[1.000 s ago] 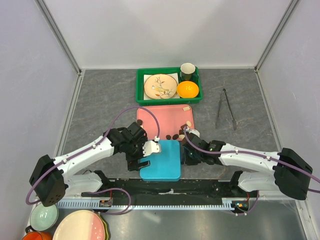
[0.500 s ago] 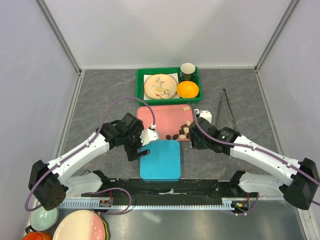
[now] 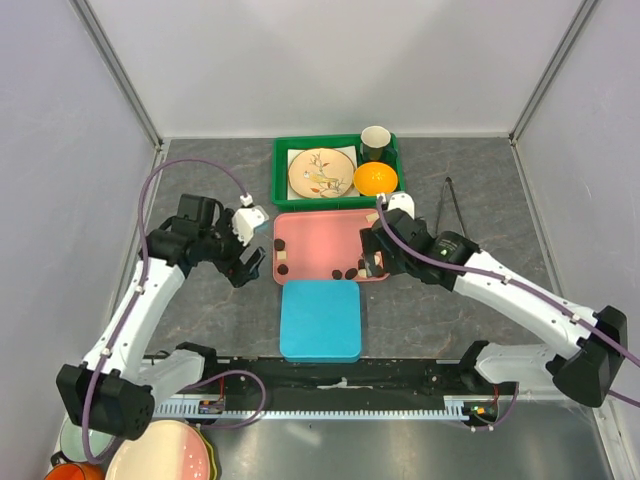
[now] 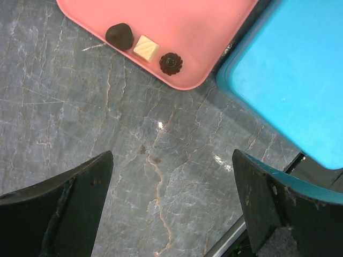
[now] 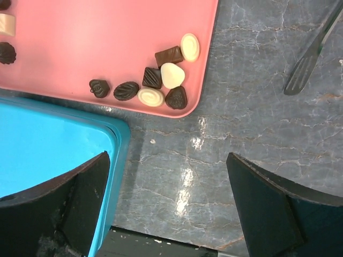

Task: Pack the chocolate
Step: Reset both arms

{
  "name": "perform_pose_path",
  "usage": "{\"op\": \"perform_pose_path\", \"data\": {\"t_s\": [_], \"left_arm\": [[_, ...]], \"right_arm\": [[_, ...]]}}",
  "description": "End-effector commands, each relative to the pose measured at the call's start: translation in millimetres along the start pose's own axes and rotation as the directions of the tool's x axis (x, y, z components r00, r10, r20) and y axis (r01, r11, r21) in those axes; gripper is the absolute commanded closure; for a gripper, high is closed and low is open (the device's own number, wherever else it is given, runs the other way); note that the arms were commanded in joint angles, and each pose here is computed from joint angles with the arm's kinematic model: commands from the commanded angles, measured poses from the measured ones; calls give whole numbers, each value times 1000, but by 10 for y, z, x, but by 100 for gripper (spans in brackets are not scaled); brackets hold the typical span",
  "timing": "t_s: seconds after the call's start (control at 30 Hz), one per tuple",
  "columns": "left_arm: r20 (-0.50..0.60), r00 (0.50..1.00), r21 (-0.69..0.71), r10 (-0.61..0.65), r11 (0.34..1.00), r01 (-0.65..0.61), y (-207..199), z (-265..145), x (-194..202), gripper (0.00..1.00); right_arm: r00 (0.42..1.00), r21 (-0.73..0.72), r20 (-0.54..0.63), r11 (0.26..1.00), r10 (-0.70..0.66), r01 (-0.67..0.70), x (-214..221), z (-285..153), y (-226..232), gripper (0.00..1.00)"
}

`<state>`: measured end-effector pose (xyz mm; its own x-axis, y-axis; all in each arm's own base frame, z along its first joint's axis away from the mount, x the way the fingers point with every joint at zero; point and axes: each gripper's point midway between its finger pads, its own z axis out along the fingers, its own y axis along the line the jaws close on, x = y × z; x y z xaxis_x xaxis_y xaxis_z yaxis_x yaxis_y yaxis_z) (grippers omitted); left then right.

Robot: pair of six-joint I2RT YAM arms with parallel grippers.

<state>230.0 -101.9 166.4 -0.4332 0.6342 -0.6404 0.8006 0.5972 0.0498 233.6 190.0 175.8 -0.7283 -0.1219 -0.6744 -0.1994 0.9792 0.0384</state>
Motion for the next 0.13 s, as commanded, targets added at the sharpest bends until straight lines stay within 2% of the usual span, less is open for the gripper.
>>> {"op": "perform_pose_path", "data": {"t_s": [0.0, 0.1], "left_arm": [[65, 997, 21, -31, 999, 30, 19, -70, -109, 1], [67, 997, 18, -48, 999, 47, 50, -56, -110, 1]], "right_arm": [[997, -11, 70, 1000, -12, 12, -243, -104, 20, 2], [997, -7, 75, 1000, -9, 10, -263, -91, 23, 2]]}}
